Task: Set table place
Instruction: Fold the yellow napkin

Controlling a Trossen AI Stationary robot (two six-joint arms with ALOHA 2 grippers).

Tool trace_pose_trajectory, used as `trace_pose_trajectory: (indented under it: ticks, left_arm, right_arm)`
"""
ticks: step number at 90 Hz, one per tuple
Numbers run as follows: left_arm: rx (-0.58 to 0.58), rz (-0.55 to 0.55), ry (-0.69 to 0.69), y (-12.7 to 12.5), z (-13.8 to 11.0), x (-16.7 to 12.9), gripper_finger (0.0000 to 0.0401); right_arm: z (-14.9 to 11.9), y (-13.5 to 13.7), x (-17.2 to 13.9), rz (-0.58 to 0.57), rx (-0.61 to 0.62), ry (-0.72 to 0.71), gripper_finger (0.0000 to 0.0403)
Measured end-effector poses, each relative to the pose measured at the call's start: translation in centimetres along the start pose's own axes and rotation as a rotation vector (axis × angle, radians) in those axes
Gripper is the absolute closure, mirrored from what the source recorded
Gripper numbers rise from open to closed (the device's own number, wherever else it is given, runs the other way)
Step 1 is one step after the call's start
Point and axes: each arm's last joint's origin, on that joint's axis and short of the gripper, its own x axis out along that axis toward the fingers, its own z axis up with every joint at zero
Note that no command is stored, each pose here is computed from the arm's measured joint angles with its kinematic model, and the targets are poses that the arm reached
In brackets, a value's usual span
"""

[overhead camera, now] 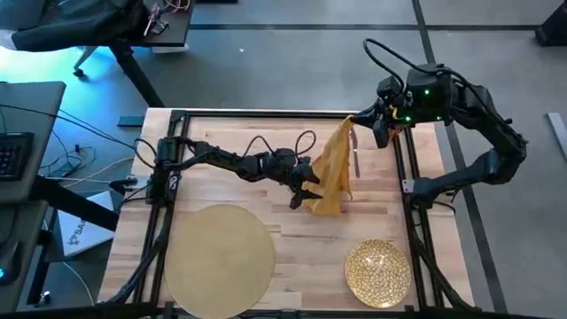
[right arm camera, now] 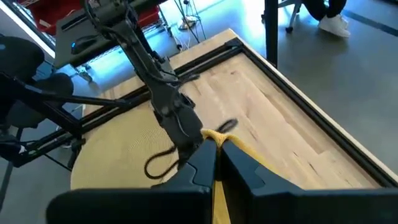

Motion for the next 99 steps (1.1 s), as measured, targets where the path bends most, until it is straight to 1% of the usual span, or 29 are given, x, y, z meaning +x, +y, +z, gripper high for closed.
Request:
trace_pose_trajectory:
  ticks: [4,15,26,36,43,50,63,69,74,83,88,91,94,99]
  left_arm:
    - [0.004,-0.028,-0.004,-0.2,0.1,0.0,0.0212]
    - [0.032,-0.036,-0.007,-0.7,0.3,0.2,0.0267]
    - [0.01,0.032,0.029,-0.8,-0.1,0.3,0.0328]
    - [-0.05,0.075,0.134,-0.7,-1.1,0.1,0.0383]
    - [-0.118,0.14,0.234,-0.9,-1.2,-0.7,0.0395]
    - [-0.104,0.182,0.291,-1.6,-0.1,-1.9,0.0399]
    - [-0.035,0.251,0.319,-3.6,3.6,-5.5,0.0401]
    - [-0.013,0.264,0.3,-5.0,5.8,-7.9,0.0401]
    - [-0.003,0.257,0.278,-6.3,7.6,-10.1,0.0401]
    - [-0.005,0.244,0.21,-8.7,10.4,-14.5,0.0401]
    - [-0.013,0.273,0.161,-9.9,11.6,-16.9,0.0401]
    - [-0.016,0.308,0.139,-10.4,12.1,-18.3,0.0401]
    - [-0.014,0.35,0.12,-10.8,12.5,-19.5,0.0401]
    - [-0.004,0.431,0.097,-10.9,12.9,-21.3,0.0401]
  right_arm:
    - [0.0,0.0,0.0,0.0,0.0,0.0,0.0403]
    - [0.0,0.0,0.0,0.0,0.0,0.0,0.0403]
    - [0.0,0.0,0.0,0.0,0.0,0.0,0.0403]
    - [0.0,0.0,0.0,0.0,0.0,0.0,0.0403]
    - [0.0,0.0,-0.1,-0.006,-0.016,-0.005,0.0403]
    - [0.1,0.1,-0.4,-0.001,-0.037,-0.025,0.0403]
    - [0.3,0.8,-1.0,0.051,-0.065,-0.084,0.0403]
    - [0.3,1.3,-1.5,0.109,-0.059,-0.093,0.0403]
    - [0.1,1.8,-1.9,0.193,-0.035,-0.076,0.0403]
    - [-0.2,2.9,-2.9,0.407,0.045,-0.029,0.0403]
    - [-0.2,3.5,-3.2,0.494,0.078,-0.013,0.0403]
    - [-0.1,3.8,-3.2,0.51,0.077,-0.022,0.0403]
    - [0.0,3.9,-3.2,0.503,0.067,-0.043,0.0403]
    - [0.3,3.8,-2.8,0.427,0.031,-0.092,0.0403]
